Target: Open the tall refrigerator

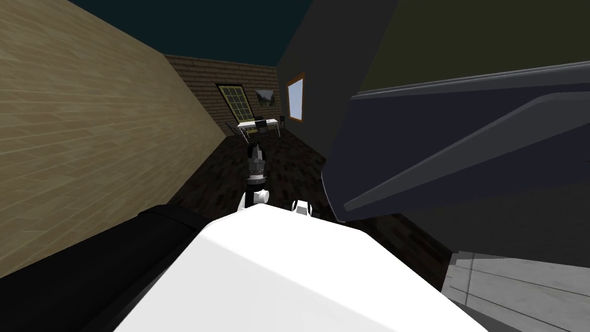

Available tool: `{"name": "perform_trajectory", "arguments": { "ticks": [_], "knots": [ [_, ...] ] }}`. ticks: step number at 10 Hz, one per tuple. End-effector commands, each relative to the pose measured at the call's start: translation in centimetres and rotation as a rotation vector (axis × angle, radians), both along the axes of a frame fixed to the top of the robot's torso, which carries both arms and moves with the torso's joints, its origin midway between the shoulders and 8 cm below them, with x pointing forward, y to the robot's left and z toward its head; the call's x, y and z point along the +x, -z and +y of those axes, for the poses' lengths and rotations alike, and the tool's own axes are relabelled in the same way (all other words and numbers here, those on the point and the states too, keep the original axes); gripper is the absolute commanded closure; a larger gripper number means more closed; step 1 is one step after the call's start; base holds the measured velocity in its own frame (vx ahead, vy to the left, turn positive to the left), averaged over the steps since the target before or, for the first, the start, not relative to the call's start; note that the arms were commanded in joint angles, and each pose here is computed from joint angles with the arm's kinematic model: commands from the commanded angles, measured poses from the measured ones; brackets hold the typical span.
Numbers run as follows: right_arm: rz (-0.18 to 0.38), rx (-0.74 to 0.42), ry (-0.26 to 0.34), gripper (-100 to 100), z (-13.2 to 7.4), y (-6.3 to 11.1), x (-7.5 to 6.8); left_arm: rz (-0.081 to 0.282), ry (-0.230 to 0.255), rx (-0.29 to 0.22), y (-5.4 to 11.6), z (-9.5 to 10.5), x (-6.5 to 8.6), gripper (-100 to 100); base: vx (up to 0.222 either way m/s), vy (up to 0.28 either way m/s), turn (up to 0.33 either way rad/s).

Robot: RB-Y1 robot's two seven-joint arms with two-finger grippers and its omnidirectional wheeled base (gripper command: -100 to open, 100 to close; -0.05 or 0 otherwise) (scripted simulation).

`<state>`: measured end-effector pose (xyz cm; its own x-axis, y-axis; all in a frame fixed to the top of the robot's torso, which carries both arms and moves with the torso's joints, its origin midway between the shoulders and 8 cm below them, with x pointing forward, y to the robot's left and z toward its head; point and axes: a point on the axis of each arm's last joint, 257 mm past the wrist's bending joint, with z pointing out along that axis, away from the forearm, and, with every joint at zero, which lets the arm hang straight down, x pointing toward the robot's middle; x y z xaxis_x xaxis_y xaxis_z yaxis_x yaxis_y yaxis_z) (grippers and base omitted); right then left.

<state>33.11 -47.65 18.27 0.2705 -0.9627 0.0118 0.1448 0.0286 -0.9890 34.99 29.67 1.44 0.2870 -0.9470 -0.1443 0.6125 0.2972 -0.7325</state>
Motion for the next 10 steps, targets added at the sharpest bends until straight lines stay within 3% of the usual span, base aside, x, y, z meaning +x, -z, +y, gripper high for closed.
{"name": "perform_trajectory", "arguments": {
  "ticks": [1, 2, 8, 9, 10],
  "knots": [
    [0.023, 0.002, 0.063, 100, -2.1, 0.9, 0.0, 0.0, 0.0, 0.0, 0.0, 0.0, 0.0, 0, 0.075, 0.45, -0.154],
    [0.023, 0.002, 0.063, 100, -2.1, 0.9, 0.0, 0.0, 0.0, 0.0, 0.0, 0.0, 0.0, 0, 0.048, 0.333, -0.068],
    [0.033, -0.001, 0.197, 100, -6.4, 1.2, -0.6, 0.0, 0.0, 0.0, 0.0, 0.0, 0.0, 0, 0.059, 0.347, -0.087],
    [0.013, -0.005, 0.182, 100, -5.7, 0.3, -0.7, 0.0, 0.0, 0.0, 0.0, 0.0, 0.0, 0, 0.023, 0.191, -0.038],
    [0.014, -0.001, 0.217, 100, -6.8, 0.4, -1.0, 0.0, 0.0, 0.001, 0.0, 0.0, 0.0, 0, 0.109, 0.187, -0.024]
  ]
}}
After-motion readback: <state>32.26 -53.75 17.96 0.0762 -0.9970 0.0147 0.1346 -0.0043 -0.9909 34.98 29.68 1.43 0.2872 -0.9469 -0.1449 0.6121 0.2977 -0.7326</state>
